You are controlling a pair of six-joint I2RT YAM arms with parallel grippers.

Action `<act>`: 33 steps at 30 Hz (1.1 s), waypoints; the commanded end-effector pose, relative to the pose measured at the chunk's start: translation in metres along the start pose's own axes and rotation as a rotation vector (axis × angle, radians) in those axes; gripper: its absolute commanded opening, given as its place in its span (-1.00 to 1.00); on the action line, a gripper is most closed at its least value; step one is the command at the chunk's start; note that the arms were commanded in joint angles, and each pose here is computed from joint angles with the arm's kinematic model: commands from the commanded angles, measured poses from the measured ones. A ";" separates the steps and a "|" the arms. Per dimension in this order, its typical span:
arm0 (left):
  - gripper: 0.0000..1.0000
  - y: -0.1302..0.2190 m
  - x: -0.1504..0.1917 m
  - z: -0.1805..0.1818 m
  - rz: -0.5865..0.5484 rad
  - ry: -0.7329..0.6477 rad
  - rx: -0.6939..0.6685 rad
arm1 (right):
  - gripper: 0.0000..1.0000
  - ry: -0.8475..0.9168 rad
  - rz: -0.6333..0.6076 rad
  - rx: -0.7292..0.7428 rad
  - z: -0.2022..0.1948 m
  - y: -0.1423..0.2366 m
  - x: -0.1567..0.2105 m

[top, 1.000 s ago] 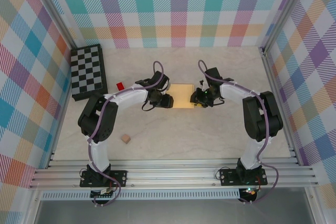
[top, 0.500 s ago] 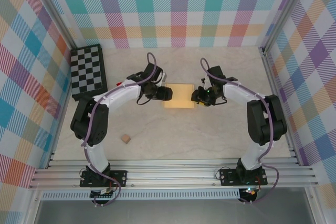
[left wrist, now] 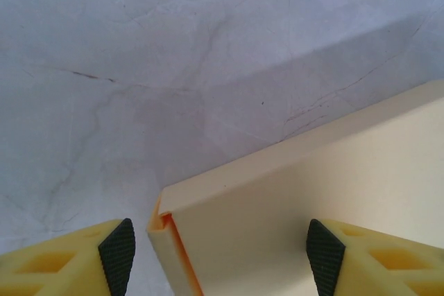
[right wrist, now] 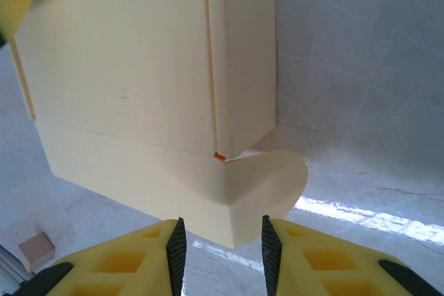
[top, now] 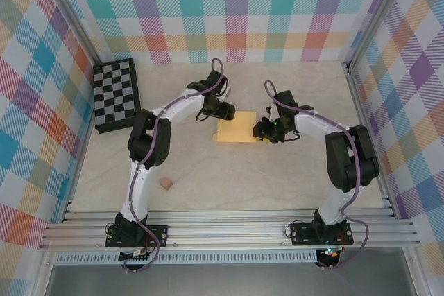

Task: Fold the paper box

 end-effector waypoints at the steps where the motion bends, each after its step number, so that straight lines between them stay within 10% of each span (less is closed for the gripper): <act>1: 0.33 0.005 0.005 0.008 0.039 0.017 -0.033 | -0.25 0.014 0.036 -0.007 -0.001 -0.011 0.002; 33: -0.02 -0.009 0.042 -0.002 0.141 0.150 0.044 | -0.39 0.040 0.079 -0.077 0.024 -0.019 -0.010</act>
Point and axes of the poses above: each hand's point on the last joint's axis, 136 mm out from that joint toward the fingers, its own y axis back along the fingers, its own z axis along the line the jaws close on, x = y × z, the point moved 6 cm from there along y, back along the fingers, and after that the axes turned 4 degrees about -y, right-handed, at the moved point
